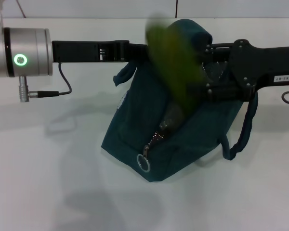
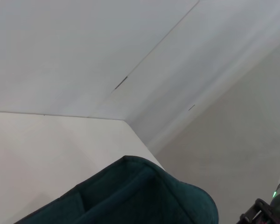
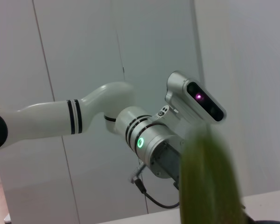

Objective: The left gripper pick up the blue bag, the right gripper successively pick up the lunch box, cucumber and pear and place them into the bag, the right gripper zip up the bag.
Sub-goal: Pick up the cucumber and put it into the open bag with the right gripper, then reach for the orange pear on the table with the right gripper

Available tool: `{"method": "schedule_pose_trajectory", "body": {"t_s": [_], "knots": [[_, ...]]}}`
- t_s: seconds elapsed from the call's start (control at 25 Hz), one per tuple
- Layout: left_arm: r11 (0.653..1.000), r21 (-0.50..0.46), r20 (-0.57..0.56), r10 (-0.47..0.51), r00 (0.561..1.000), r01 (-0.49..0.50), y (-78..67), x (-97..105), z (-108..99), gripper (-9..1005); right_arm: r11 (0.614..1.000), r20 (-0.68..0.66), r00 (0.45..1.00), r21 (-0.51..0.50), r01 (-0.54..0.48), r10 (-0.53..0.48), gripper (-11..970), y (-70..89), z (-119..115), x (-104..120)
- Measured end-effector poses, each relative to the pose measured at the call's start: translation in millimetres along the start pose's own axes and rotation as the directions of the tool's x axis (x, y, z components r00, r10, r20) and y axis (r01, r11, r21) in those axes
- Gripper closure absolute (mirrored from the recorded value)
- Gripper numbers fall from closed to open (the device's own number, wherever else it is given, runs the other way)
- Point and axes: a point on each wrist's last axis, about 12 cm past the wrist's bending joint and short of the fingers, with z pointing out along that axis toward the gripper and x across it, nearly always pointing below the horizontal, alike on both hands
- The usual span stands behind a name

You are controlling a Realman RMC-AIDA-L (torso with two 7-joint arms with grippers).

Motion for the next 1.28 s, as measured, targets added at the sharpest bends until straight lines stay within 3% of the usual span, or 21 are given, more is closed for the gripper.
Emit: {"method": "schedule_pose_trajectory", "body": {"t_s": [0.36, 0.48, 0.6, 0.76, 0.92, 1.08, 1.28], "knots": [[1.000, 0.000, 0.001, 0.001, 1.000, -0.001, 0.2, -0.1, -0.2, 932, 1.000, -0.002, 1.000, 0.006, 0.013, -0.013, 221, 4.4, -8.3, 0.8], [1.000, 0.000, 0.002, 0.000, 1.000, 0.000, 0.3, 0.0, -0.3, 931, 0.999, -0.007, 0.999, 0.038, 0.039, -0.039, 213, 9.4, -21.6, -0.9], [1.000, -0.002, 0.003, -0.004, 1.000, 0.004, 1.0, 1.2, -1.1, 931, 0.990, 0.013, 0.999, 0.136, 0.046, -0.049, 216, 11.6, -46.3, 0.2], [1.000, -0.010, 0.008, -0.011, 1.000, 0.011, 3.1, 4.4, -3.3, 931, 0.951, 0.083, 0.996, 0.309, -0.009, -0.018, 218, 10.0, -86.7, 10.0], [1.000, -0.019, 0.015, -0.011, 1.000, 0.012, 5.0, 6.1, -4.5, 931, 0.894, 0.149, 0.989, 0.443, -0.065, -0.001, 219, 11.3, -117.1, 33.9], [1.000, -0.020, 0.017, -0.013, 1.000, 0.013, 5.3, 7.0, -4.9, 931, 0.857, 0.161, 0.987, 0.507, -0.092, 0.011, 220, 10.5, -122.8, 56.3], [1.000, -0.018, 0.016, -0.009, 1.000, 0.010, 4.8, 5.8, -3.9, 930, 0.819, 0.135, 0.991, 0.565, -0.099, 0.027, 221, 3.7, -113.4, 81.7]]}}
